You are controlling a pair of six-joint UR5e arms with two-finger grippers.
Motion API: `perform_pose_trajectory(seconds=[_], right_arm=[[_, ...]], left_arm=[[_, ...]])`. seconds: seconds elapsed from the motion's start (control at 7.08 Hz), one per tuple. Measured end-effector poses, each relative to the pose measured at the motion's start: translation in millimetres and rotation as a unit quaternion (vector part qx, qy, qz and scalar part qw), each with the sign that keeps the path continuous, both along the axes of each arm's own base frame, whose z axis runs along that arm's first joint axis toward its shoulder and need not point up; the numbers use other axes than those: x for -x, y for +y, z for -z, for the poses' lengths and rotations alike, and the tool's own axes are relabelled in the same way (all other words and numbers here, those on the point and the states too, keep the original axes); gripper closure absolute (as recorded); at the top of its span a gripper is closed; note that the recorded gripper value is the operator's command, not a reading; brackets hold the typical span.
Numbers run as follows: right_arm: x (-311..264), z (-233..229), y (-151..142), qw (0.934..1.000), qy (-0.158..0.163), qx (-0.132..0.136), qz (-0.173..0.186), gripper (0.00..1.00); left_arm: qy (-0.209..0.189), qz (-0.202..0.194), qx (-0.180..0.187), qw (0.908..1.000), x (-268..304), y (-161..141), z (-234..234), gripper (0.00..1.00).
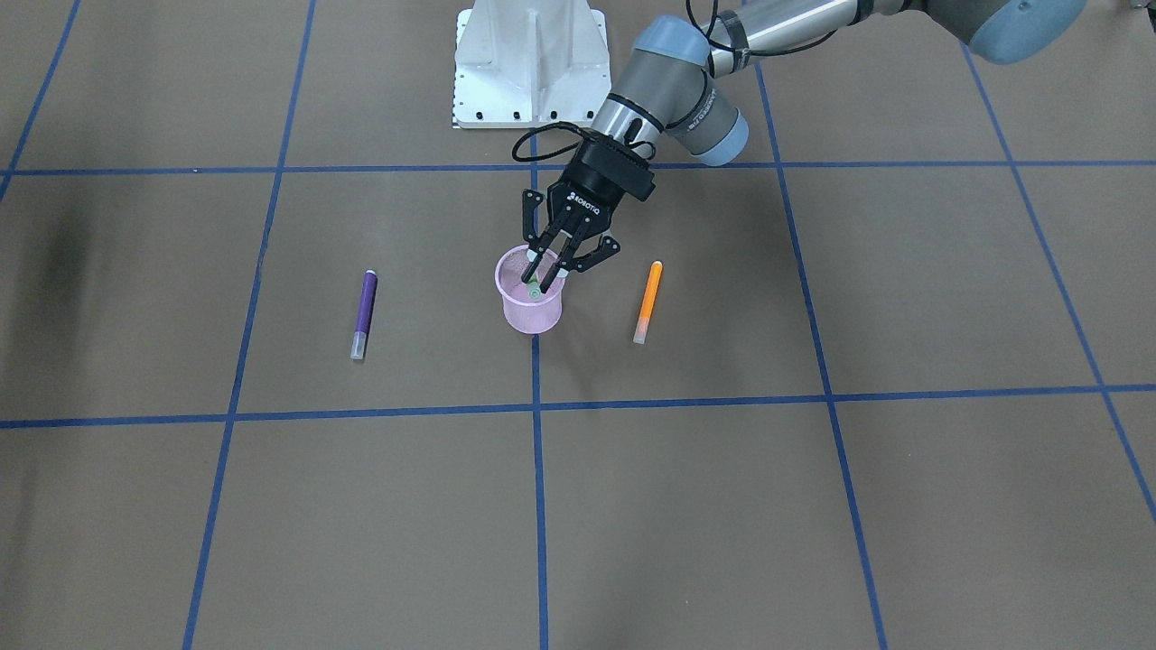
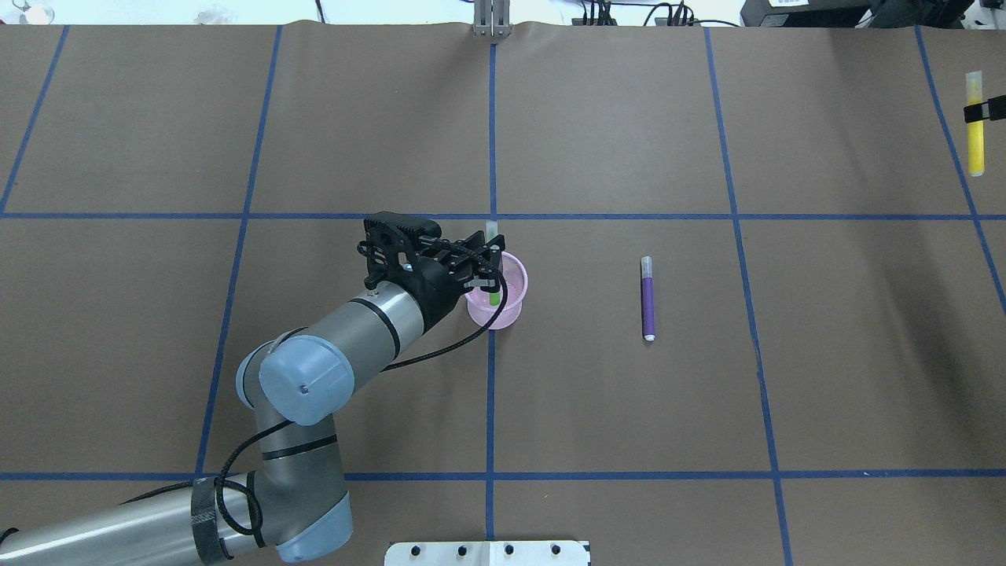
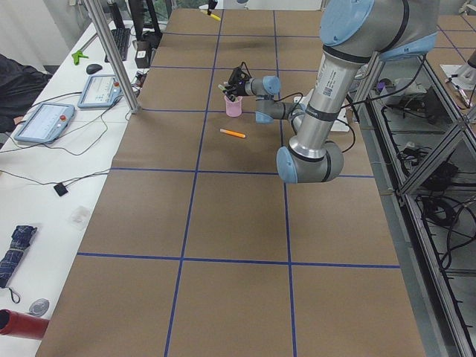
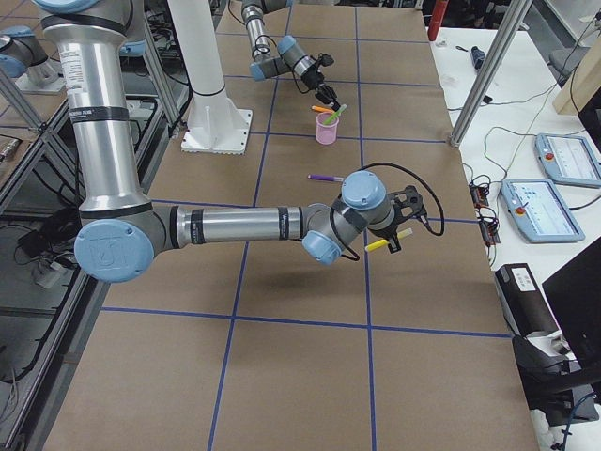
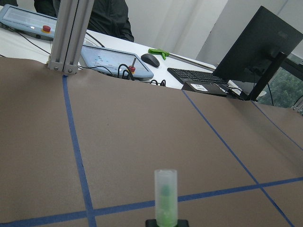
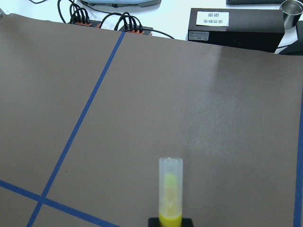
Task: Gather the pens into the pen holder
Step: 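Move the green marker over the pink cup and lower it in, then release green marker, move left gripper to orange marker while right lifts yellow marker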
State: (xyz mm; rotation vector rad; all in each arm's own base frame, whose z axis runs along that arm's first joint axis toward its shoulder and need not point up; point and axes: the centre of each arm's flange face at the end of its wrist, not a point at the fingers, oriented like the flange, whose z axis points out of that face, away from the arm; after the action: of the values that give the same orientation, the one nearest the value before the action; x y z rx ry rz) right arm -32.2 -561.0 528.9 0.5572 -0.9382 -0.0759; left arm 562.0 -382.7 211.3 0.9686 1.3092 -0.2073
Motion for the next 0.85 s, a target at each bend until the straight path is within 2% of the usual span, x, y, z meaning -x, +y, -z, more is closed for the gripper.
perform_pose_trajectory(seconds=[0.42, 0.57, 0.71, 0.85], right_arm=[[0.2, 56.1, -7.1, 0.999, -0.012, -0.041, -0.014, 1.0], [2.7, 86.5, -9.6, 0.9977, -0.022, -0.061, -0.017, 1.0], [7.9, 113.6, -10.1, 0.9966, -0.035, -0.071, -0.022, 1.0], [17.9, 138.7, -9.1, 0.9955, -0.051, -0.074, -0.03, 1.0]], left_arm=[[0.036, -0.012, -0.011, 0.9992, 26.1, 7.4, 30.8, 0.01], [0.028, -0.026, -0.008, 0.9992, 30.8, 2.9, 32.8, 0.01], [-0.001, -0.048, 0.003, 0.9989, 35.6, -10.1, 30.8, 0.01], [-0.047, -0.085, 0.027, 0.9949, 46.1, -29.7, 27.0, 0.01]])
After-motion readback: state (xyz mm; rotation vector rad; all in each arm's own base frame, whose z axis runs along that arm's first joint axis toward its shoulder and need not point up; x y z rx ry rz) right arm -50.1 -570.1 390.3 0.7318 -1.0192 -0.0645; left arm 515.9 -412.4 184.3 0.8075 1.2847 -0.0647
